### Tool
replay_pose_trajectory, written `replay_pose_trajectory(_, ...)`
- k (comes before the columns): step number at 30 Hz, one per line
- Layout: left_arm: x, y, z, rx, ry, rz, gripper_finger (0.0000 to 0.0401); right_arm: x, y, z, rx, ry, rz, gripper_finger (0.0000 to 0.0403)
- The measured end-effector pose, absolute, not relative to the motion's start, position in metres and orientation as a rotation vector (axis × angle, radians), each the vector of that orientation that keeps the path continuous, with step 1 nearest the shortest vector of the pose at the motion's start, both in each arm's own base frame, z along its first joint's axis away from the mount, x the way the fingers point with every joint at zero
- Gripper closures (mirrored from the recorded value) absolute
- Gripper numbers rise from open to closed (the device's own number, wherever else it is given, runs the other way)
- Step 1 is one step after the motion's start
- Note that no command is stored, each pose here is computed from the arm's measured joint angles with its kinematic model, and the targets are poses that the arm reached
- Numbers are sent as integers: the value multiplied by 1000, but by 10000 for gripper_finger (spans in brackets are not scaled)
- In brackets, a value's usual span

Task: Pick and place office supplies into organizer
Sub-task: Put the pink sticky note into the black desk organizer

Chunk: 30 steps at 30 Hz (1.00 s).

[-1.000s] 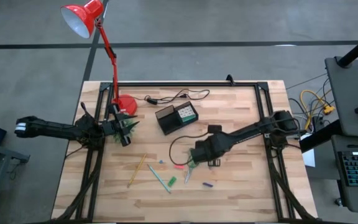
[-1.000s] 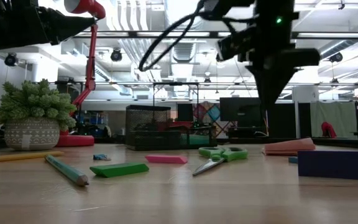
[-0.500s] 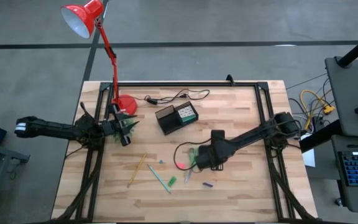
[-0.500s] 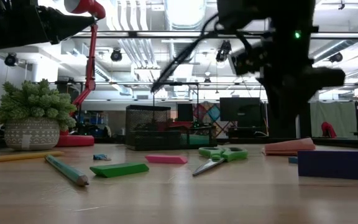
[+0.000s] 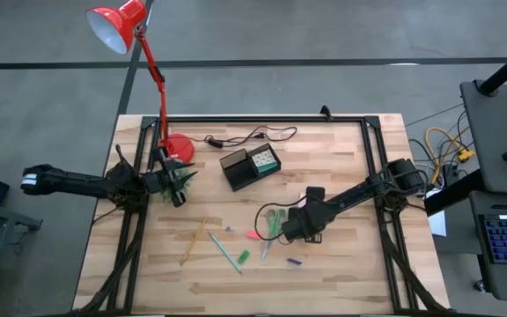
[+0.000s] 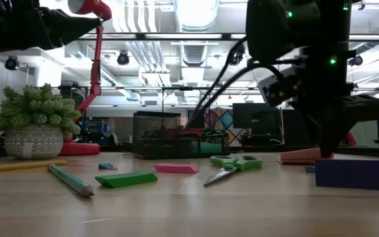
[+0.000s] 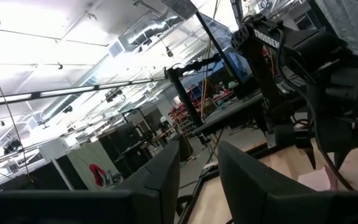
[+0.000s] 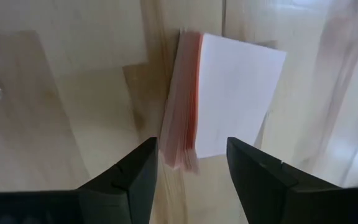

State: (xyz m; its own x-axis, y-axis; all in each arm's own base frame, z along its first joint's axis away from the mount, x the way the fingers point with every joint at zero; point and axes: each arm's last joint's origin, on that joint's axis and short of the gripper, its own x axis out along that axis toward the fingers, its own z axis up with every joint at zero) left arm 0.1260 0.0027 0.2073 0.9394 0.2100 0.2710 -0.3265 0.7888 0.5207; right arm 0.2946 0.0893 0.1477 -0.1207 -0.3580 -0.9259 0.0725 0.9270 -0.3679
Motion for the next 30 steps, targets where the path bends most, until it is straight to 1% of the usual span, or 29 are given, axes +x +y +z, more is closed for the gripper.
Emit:
replay_pose_trajectory(6,126,3,207,597,-204,291,305,290,86,141,-233,1674,-371,229)
replay_pose_trajectory(12,126,3,207,596,-204,291,305,287,79,136,-225,1691,-388,255)
replay_pose_trajectory(18,126,3,207,596,-203,291,305,287,79,136,-232,1694,-379,300)
replay_pose_trajectory(22,126,3,207,596,-204,291,305,287,79,136,-237,1695,-373,345)
replay_pose_trajectory(25,126,3,207,596,-203,290,305,287,80,135,-233,1717,-324,382)
replay_pose_trajectory(30,126,3,207,597,-203,291,305,287,80,135,-228,1721,-318,393)
